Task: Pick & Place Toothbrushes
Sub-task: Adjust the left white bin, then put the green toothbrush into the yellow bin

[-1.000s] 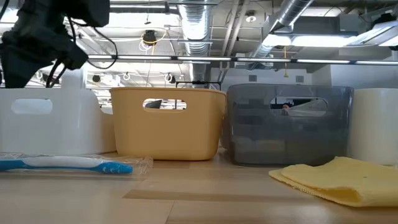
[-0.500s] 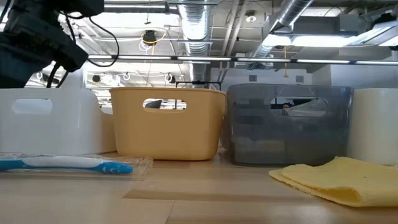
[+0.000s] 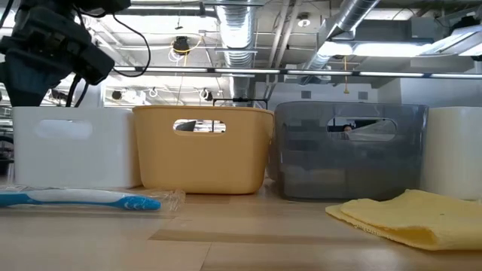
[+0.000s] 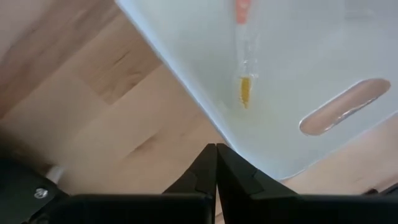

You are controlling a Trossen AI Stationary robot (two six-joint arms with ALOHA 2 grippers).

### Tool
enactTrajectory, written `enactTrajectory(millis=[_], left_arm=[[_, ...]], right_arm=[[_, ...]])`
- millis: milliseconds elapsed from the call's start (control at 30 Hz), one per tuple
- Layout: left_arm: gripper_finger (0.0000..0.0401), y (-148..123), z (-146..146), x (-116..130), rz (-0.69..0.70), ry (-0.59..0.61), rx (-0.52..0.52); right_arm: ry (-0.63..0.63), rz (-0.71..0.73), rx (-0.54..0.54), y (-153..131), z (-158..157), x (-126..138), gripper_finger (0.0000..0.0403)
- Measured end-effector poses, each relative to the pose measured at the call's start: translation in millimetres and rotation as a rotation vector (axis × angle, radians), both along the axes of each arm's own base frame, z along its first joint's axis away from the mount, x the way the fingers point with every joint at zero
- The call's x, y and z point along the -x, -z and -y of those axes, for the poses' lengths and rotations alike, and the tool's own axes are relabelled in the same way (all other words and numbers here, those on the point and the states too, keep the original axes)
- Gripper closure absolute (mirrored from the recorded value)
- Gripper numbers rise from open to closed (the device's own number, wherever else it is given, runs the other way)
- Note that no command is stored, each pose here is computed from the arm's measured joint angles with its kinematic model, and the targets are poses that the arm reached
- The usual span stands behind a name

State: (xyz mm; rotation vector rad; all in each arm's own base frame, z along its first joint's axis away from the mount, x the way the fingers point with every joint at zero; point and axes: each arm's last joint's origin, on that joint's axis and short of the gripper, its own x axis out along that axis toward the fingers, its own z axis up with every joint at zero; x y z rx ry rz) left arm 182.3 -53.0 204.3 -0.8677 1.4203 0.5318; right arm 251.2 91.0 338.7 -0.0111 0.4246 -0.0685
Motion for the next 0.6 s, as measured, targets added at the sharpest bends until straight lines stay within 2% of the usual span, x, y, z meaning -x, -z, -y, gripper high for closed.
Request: enactTrajectory(millis=[400,600], left_arm=[[0.0401,-2,16,4,-0.002,0.049,0.085],[0.0401,-14,11,8,0.123,0.113,0.035]], right_arm=[[0.001,-0.028,0.008,3,1,1,0.0163],[0.023,-0.066,0.027,6,7,1,0.0163]])
